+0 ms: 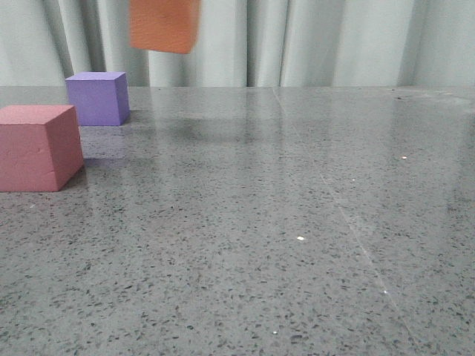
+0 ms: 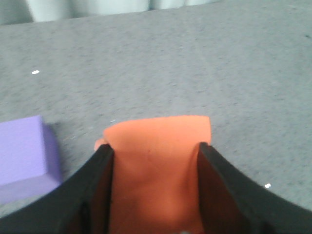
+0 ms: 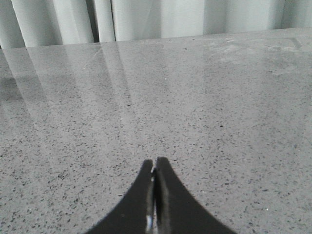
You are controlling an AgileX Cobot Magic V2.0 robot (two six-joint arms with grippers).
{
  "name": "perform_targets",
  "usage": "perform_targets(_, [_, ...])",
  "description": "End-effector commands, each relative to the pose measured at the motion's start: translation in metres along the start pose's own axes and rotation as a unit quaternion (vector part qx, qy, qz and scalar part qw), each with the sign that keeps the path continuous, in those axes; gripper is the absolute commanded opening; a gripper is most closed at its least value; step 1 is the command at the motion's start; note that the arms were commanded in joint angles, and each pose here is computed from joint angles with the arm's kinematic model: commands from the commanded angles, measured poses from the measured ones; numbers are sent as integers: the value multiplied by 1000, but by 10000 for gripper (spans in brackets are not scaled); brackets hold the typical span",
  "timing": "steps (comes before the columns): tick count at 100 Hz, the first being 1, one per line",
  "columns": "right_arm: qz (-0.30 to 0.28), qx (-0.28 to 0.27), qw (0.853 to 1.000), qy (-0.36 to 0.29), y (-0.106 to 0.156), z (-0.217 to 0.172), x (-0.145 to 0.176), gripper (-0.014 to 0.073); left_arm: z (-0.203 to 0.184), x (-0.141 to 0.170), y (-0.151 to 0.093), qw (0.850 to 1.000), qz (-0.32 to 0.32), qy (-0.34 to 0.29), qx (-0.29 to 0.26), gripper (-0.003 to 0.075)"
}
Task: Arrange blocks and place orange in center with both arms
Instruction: 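Close the left gripper on the orange cube and lift it, then carry the orange cube with the left gripper between the pink and purple cubes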
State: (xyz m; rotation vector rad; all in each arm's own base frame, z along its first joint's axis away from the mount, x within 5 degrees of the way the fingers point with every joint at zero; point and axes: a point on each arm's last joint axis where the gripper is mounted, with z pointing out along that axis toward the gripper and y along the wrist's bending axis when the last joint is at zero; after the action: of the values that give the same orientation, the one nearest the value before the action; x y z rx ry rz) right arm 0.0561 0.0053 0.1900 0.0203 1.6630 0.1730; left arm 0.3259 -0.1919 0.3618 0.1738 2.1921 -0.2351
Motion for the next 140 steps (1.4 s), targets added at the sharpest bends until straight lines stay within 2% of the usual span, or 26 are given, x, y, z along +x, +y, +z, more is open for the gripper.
perform_targets(1, [-5,-8,998,-61,2,-3,-13,-67,-31,-12,15,998,-12,-61,18,79])
perform_targets(20, [-5,-8,998,-61,2,-3,-13,-67,-34,11,52,998,-37,-58,-3,79])
perform_targets(37, [-5,-8,998,-61,2,-3,-13,-67,-25,27,70,998,-45,-48,-19,79])
perform_targets(77, [-5,-8,998,-61,2,-3,-13,-67,-9,46,73,998,-36,-43,-8,79])
perform_targets(127, [-5,-8,998,-61,2,-3,-13,-67,21,61,73,999,-31,0,-19,80])
perform_targets(140, [-5,-8,998,-61,2,-3,-13,-67,22,61,75,999,-32,1,-21,105])
